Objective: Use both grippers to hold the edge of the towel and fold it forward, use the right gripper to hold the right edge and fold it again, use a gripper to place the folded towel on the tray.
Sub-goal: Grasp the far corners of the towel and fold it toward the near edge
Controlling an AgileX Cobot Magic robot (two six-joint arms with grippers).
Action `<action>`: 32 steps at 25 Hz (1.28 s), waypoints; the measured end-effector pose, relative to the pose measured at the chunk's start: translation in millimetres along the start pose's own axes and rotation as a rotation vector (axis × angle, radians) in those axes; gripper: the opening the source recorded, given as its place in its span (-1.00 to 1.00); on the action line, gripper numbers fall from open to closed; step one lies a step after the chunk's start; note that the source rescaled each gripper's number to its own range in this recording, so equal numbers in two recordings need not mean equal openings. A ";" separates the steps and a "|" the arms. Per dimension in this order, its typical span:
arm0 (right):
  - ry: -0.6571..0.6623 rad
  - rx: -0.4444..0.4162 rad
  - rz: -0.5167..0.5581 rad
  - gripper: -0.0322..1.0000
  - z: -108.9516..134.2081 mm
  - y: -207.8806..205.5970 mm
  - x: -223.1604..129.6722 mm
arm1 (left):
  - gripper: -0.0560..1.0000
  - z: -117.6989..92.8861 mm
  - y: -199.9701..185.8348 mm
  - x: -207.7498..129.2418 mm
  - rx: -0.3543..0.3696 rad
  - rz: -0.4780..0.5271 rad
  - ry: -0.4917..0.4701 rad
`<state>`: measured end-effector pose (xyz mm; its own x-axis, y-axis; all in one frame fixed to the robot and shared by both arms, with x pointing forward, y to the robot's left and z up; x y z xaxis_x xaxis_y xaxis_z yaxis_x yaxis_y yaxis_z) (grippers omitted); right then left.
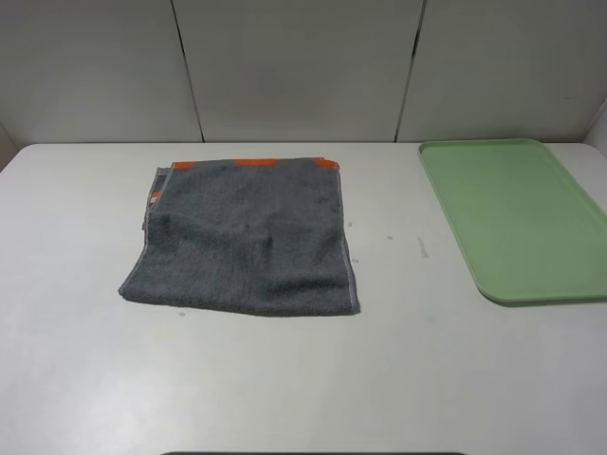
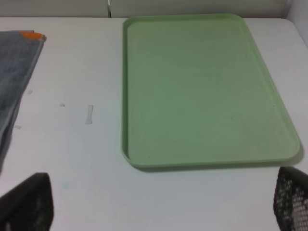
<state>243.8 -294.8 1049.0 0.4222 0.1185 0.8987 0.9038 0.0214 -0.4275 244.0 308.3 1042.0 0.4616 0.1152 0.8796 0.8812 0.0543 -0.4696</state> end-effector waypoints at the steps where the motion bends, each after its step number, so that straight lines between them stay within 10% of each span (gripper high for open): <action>1: 0.000 0.000 0.000 1.00 0.0 0.0 0.0 | 0.98 0.0 0.0 0.0 0.000 0.000 0.000; 32: 0.000 0.000 0.000 1.00 0.0 0.0 0.0 | 0.98 0.0 0.0 0.0 0.000 0.000 0.000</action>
<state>243.8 -294.8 1049.0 0.4222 0.1185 0.8987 0.9038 0.0214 -0.4275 244.0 308.3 1042.0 0.4616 0.1152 0.8796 0.8812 0.0543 -0.4696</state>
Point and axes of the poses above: a point on each arm's last joint axis where the gripper is mounted, y pointing out along that axis toward the gripper, z along the wrist's bending axis when the last joint is at zero, x = y × z, the point moved 1 cm from there along y, pointing out along that axis toward the gripper, and after that the axes turned 8 degrees about -y, right-handed, at the moved point
